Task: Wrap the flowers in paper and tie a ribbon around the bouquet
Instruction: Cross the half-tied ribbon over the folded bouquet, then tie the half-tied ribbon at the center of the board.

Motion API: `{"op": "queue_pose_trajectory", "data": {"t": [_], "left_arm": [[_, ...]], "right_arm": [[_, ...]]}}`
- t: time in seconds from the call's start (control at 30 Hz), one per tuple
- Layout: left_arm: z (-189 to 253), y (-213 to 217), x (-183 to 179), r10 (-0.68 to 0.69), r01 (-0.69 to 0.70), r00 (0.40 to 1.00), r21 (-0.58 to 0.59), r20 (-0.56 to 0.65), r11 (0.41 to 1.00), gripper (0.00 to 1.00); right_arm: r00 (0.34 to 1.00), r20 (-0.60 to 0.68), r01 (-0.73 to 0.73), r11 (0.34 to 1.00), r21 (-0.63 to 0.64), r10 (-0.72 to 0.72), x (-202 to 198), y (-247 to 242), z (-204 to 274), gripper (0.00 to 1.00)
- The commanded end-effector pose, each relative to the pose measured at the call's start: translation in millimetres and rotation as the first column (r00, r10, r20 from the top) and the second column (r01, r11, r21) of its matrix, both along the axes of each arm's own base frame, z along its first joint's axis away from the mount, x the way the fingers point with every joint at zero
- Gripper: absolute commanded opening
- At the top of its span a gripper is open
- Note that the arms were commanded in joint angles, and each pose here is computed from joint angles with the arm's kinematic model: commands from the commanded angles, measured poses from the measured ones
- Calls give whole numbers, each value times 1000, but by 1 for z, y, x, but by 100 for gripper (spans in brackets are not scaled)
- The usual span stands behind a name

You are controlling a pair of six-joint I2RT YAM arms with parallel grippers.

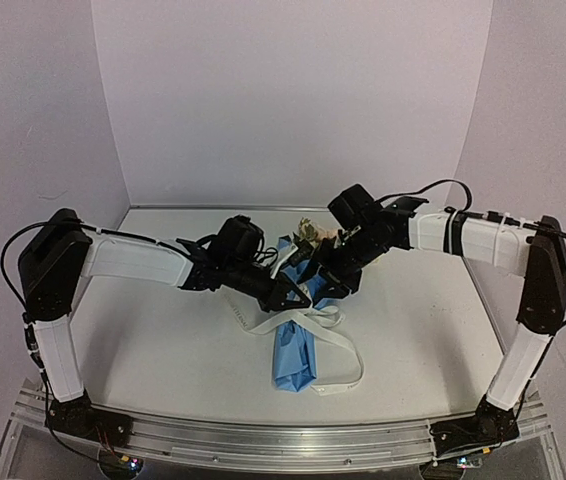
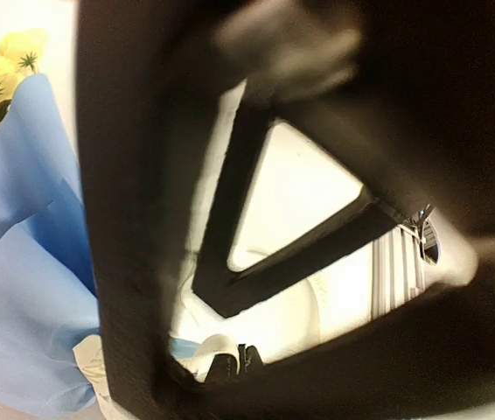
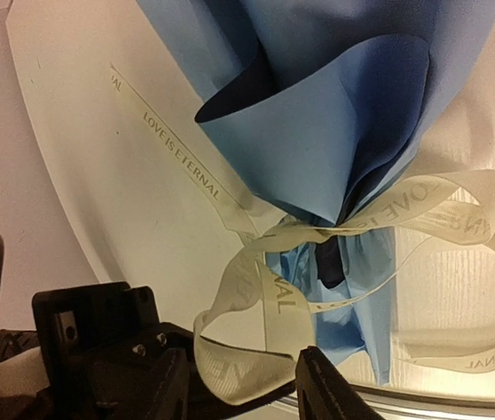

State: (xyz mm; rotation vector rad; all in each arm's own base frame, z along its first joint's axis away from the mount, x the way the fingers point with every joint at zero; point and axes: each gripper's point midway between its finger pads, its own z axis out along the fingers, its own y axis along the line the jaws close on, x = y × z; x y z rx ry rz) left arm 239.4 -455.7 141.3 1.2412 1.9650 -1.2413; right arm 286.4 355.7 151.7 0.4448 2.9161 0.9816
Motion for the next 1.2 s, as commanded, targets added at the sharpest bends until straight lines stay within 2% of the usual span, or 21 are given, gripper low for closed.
{"op": "queue_pose_trajectory", "data": {"t": [0.0,0.07,0.13,0.2,0.33,0.4,0.6,0.67,0.77,0.97,1.17], "left_arm": [[34,2,16,101,-97,995,-110,23,989,0],[39,7,22,136,-134,991,-143,4,981,0],[50,12,26,168,-166,986,-187,-4,968,0],[53,16,30,193,-193,981,-205,-22,960,0],[51,19,33,182,-198,979,-213,-91,957,0],[51,19,31,169,-191,979,-215,-116,958,0],[56,20,28,115,-155,978,-233,-174,960,0],[57,20,28,103,-147,977,-239,-188,960,0],[58,21,29,96,-144,975,-240,-203,960,0],[56,22,34,100,-152,970,-233,-220,960,0],[54,21,39,105,-159,967,-229,-231,960,0]], "right_arm": [[984,166,-68,998,12,65,0,-7,32,59],[968,234,-78,996,-37,85,1,-20,32,66],[933,342,-100,993,-57,113,4,-28,35,66],[877,465,-105,993,-58,120,7,-38,33,65],[738,656,-165,985,-53,159,6,-44,17,74],[679,696,-244,966,-88,235,1,-37,10,76],[584,703,-428,890,-158,406,-2,-10,-6,71],[574,696,-468,870,-154,432,-2,0,-10,68],[581,676,-509,850,-134,454,-2,12,-16,58],[585,651,-541,831,-130,483,-6,25,-30,44],[593,635,-548,826,-133,496,-13,29,-39,40]]}}
